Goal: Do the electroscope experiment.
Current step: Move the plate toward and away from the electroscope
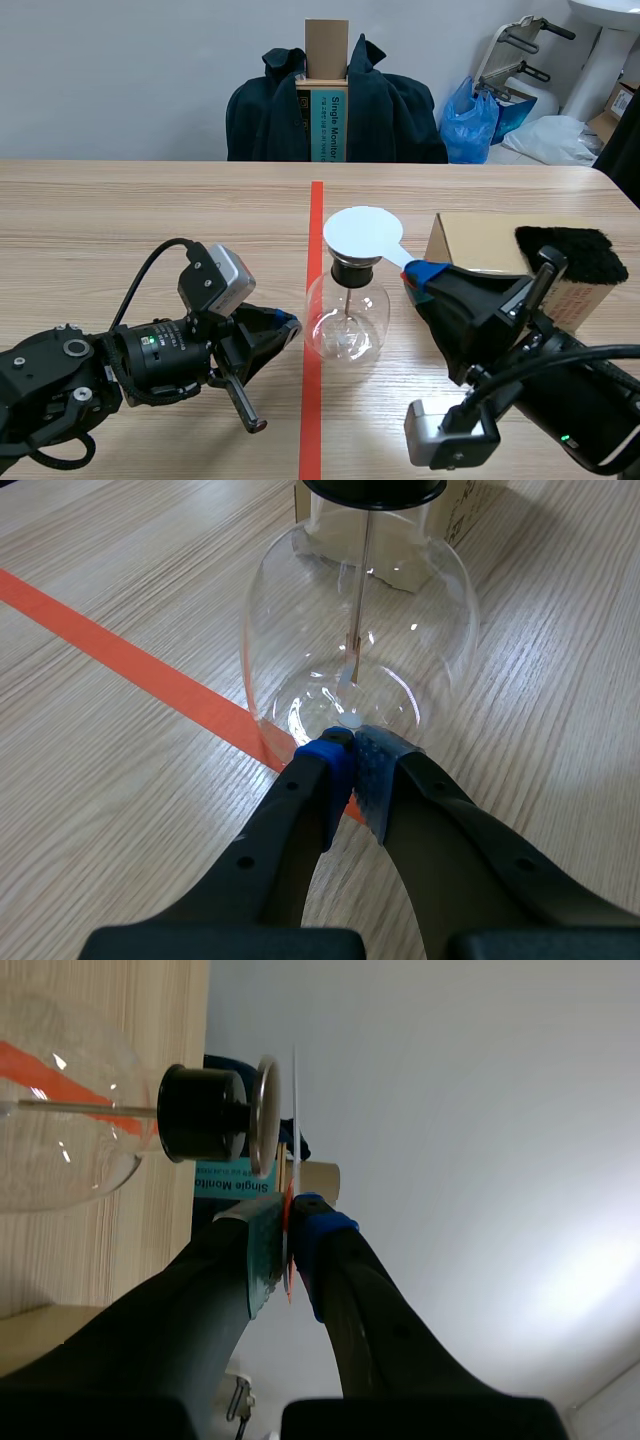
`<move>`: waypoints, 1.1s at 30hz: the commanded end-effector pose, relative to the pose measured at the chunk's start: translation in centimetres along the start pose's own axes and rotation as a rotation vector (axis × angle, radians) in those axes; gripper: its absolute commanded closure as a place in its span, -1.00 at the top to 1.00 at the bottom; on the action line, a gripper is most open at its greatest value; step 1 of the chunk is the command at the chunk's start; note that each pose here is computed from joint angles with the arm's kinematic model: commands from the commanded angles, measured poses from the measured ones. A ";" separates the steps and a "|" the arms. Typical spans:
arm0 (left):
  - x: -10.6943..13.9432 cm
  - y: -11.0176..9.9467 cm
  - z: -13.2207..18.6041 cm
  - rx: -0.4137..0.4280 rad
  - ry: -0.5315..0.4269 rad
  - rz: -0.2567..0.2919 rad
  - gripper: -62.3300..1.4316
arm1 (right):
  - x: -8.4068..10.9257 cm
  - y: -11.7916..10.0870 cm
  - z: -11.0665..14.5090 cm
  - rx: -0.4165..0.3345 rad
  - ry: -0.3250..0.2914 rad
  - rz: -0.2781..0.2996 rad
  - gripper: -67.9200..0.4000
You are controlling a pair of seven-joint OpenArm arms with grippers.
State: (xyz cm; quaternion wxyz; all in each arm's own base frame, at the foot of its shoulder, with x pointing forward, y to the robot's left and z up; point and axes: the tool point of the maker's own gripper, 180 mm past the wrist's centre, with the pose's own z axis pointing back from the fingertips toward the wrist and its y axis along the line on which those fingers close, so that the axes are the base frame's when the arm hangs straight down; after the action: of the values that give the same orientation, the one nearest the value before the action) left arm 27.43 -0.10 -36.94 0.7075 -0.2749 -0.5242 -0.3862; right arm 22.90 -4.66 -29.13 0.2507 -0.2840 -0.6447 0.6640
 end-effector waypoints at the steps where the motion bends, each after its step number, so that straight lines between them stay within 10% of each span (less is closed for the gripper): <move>1: 1.0 0.3 -0.3 0.004 -0.033 0.000 -0.90 | -0.3 -0.9 -0.1 -0.022 -0.010 0.027 -0.97; 18: 1.0 0.3 -0.3 0.004 -0.033 0.000 -0.90 | -0.3 -0.9 -0.1 -0.022 -0.013 0.026 -0.97; 33: 1.0 0.3 -0.3 0.004 -0.033 0.000 -0.90 | -6.2 -0.9 0.8 -0.024 0.322 0.018 -0.97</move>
State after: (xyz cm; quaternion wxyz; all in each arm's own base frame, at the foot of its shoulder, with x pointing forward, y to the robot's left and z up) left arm 27.43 -0.10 -36.94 0.7075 -0.2749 -0.5242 -0.3862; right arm 26.21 -9.11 -28.96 0.3498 -0.3803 -0.5968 0.6138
